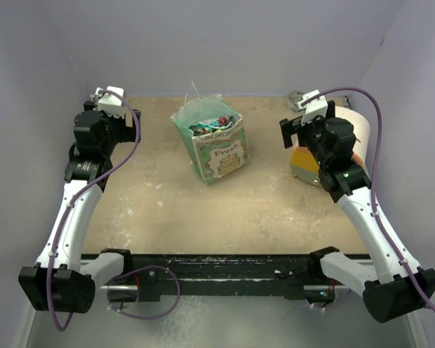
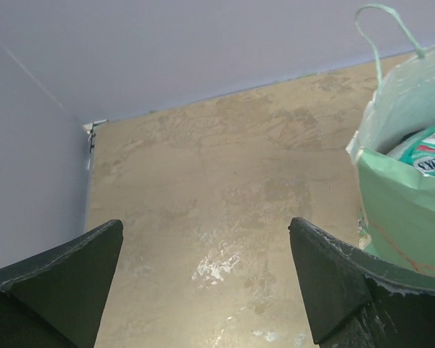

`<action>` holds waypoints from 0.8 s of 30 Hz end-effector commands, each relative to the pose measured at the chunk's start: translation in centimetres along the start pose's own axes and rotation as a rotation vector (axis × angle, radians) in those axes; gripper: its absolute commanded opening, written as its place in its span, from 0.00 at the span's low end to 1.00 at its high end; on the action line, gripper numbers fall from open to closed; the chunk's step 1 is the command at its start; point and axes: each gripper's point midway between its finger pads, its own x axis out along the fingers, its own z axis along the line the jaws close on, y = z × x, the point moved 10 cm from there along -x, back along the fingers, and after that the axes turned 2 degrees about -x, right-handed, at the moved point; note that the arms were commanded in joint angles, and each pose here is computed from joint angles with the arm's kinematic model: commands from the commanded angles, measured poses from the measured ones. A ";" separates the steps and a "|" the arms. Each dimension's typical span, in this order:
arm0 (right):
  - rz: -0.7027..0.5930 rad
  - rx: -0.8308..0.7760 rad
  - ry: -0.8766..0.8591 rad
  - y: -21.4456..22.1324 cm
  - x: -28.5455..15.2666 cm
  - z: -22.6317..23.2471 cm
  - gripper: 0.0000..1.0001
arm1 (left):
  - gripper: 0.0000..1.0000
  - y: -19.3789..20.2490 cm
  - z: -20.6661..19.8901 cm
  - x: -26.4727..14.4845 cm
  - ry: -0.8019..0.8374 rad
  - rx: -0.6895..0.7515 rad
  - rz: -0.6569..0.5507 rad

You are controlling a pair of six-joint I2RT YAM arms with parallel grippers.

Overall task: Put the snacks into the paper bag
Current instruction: Place the snack in the paper bag.

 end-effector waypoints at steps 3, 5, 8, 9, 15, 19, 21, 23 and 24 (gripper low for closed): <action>0.022 0.085 0.105 0.0 -0.9 -0.6 1.00 | 0.99 -0.4 1.3 -2.8 -0.064 -0.128 -0.089; 0.023 0.085 0.098 0.2 -1.5 -0.5 1.00 | 0.99 -0.7 1.4 -3.6 -0.066 -0.109 -0.110; -0.001 0.065 0.088 0.0 -2.9 -0.7 1.00 | 0.99 -2.0 1.6 -4.3 -0.052 -0.047 -0.125; -0.015 0.060 0.092 -0.1 -3.3 -0.8 1.00 | 0.99 -2.4 1.7 -4.5 -0.048 -0.033 -0.124; -0.109 0.069 0.081 0.7 -4.8 -0.4 1.00 | 0.99 -1.7 1.3 -5.7 -0.022 -0.028 -0.173; -0.152 0.067 0.086 1.2 -6.1 -0.7 1.00 | 0.99 -0.5 1.0 -5.9 -0.008 -0.062 -0.125; -0.175 0.061 0.081 1.2 -6.7 -0.7 1.00 | 0.99 -0.4 1.2 -6.2 0.006 -0.048 -0.116; -0.173 0.046 0.057 1.2 -7.1 -0.7 1.00 | 0.99 -0.4 1.3 -6.5 0.014 -0.033 -0.116; -0.166 0.033 0.051 1.2 -7.1 -0.7 1.00 | 0.99 -0.3 1.3 -6.6 0.022 -0.031 -0.113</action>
